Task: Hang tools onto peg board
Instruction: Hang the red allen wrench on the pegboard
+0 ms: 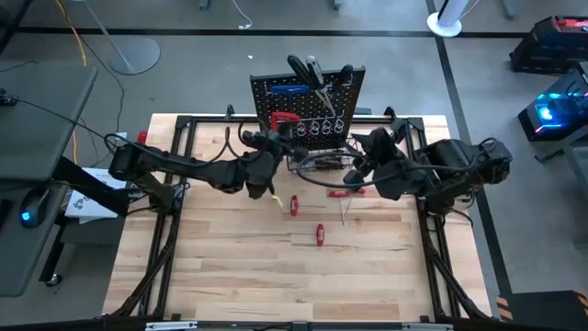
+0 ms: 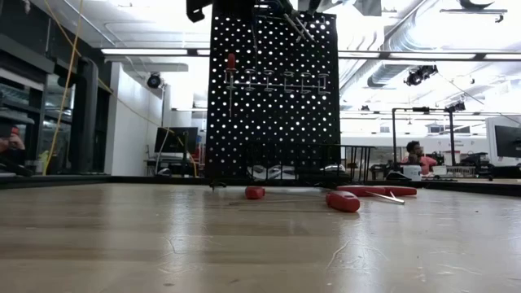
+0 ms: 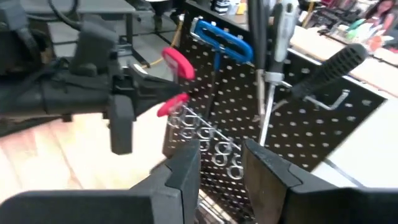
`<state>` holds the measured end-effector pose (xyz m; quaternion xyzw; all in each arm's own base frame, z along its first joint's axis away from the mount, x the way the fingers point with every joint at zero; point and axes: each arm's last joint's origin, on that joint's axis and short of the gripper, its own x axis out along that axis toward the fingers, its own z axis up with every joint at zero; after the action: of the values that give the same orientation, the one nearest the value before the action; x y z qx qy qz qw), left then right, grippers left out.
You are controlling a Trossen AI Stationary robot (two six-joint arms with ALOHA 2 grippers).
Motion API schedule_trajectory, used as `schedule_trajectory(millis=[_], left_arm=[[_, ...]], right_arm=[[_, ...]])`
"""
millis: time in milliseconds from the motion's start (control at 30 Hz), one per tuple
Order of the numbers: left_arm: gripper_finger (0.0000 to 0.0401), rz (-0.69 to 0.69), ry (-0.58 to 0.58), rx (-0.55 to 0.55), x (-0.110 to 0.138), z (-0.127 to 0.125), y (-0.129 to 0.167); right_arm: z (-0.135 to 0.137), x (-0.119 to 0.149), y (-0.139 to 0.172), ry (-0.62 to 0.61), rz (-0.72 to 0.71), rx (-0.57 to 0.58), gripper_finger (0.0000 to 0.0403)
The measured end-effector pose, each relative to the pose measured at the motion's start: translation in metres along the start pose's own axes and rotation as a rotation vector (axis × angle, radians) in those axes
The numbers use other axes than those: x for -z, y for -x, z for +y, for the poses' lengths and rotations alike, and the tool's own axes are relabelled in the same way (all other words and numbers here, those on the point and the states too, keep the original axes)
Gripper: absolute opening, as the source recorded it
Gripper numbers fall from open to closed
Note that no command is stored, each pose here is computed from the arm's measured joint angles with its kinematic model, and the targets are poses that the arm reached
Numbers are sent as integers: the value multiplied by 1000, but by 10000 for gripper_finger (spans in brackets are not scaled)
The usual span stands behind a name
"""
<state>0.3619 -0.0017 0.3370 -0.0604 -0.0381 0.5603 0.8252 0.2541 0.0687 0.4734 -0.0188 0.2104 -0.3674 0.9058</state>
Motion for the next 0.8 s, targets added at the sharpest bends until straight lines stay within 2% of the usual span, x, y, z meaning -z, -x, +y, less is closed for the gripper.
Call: schedule_trajectory(millis=[133,400,633,800], left_arm=[[0,2,35,-22,3,2,-8],[0,15,-53,-52,20,-2,-18],[0,-8,-98,-118,11,-1,-7],[0,-16,-81,-105,6,-1,-4]], right_arm=[[-1,4,2,40,10,25,110],[-5,10,10,104,34,21,110],[-43,14,41,-30,-10,34,110],[-82,12,61,-166,-111,72,110]])
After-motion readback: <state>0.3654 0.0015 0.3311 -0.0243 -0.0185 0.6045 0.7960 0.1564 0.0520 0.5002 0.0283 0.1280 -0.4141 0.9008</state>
